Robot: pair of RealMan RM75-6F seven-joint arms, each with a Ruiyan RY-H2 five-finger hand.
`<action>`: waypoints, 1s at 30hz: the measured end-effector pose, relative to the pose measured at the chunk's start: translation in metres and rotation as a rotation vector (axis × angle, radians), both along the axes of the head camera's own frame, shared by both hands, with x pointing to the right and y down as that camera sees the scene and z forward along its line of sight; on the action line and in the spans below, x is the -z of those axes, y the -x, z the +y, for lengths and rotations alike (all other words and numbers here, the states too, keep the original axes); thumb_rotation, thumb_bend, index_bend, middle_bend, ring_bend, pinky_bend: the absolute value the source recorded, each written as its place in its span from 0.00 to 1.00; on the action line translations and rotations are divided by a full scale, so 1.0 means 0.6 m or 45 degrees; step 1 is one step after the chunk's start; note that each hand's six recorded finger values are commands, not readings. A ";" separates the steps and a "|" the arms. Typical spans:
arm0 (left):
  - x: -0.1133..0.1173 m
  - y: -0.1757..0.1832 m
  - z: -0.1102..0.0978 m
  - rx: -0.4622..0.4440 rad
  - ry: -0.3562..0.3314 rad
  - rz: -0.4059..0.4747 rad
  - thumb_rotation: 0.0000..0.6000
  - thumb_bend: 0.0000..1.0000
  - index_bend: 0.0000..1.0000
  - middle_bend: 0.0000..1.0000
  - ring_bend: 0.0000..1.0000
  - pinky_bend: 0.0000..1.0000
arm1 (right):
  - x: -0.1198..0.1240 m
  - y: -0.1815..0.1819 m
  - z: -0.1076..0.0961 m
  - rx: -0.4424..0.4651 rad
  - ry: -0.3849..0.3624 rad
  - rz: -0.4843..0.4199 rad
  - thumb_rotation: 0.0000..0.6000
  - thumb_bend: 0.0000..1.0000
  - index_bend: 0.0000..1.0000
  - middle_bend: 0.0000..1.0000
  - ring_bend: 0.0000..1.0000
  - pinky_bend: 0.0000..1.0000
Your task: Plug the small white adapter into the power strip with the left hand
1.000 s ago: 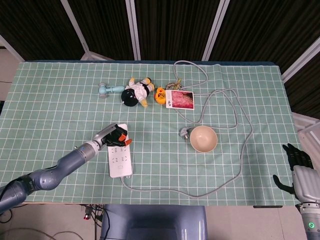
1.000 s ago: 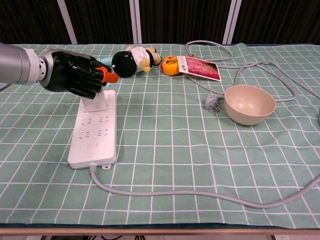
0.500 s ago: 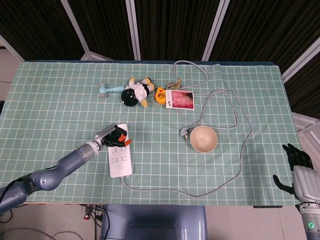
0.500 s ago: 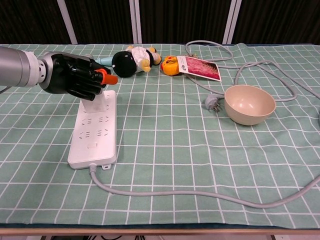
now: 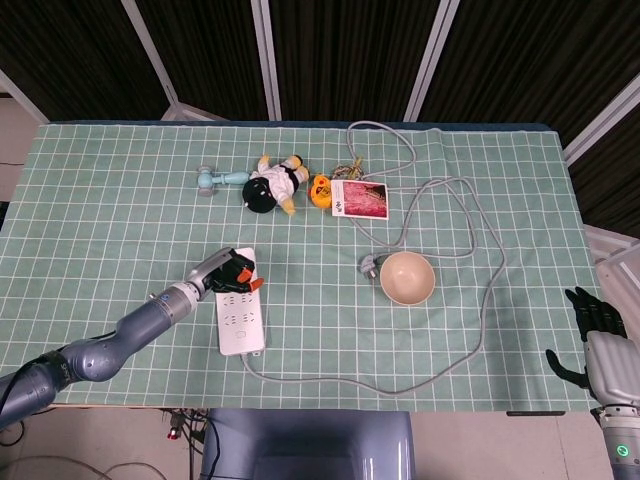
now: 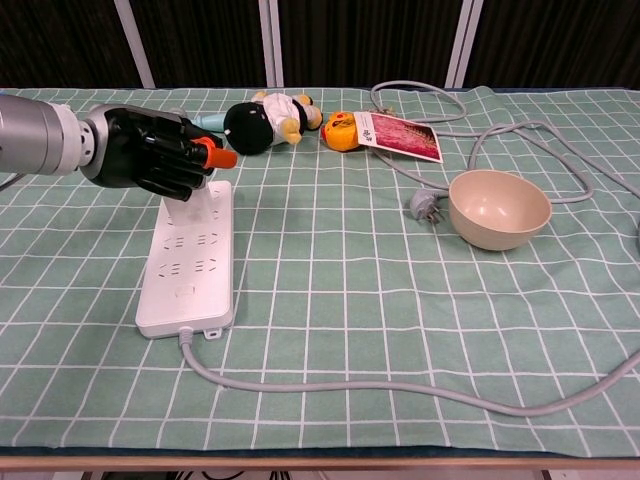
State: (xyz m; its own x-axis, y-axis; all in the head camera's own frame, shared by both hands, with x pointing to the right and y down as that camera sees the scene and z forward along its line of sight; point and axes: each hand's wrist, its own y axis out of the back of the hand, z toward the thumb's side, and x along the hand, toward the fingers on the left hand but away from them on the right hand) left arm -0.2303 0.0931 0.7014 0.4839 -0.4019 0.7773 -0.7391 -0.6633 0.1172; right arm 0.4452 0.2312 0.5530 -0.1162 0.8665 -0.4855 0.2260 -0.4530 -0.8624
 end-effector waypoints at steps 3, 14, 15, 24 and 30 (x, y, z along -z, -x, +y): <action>0.011 -0.005 -0.009 0.013 -0.031 0.018 1.00 0.35 0.87 1.00 1.00 1.00 | 0.000 0.000 0.000 0.000 0.000 -0.001 1.00 0.39 0.00 0.00 0.00 0.00; 0.107 -0.012 -0.051 0.040 -0.256 0.100 1.00 0.35 0.50 0.57 0.53 0.70 | 0.002 0.003 -0.001 0.014 -0.009 -0.006 1.00 0.39 0.00 0.00 0.00 0.00; 0.118 -0.004 -0.052 0.029 -0.296 0.086 1.00 0.34 0.46 0.50 0.43 0.60 | 0.003 0.003 -0.001 0.017 -0.011 -0.005 1.00 0.39 0.00 0.00 0.00 0.00; 0.180 0.116 -0.015 -0.055 -0.570 -0.167 1.00 0.11 0.02 0.00 0.00 0.01 | 0.005 0.007 -0.002 0.049 -0.022 0.004 1.00 0.39 0.00 0.00 0.00 0.00; 0.206 0.212 0.027 -0.104 -0.753 -0.439 1.00 0.04 0.00 0.00 0.00 0.00 | 0.007 0.011 -0.002 0.093 -0.047 0.032 1.00 0.39 0.00 0.00 0.00 0.00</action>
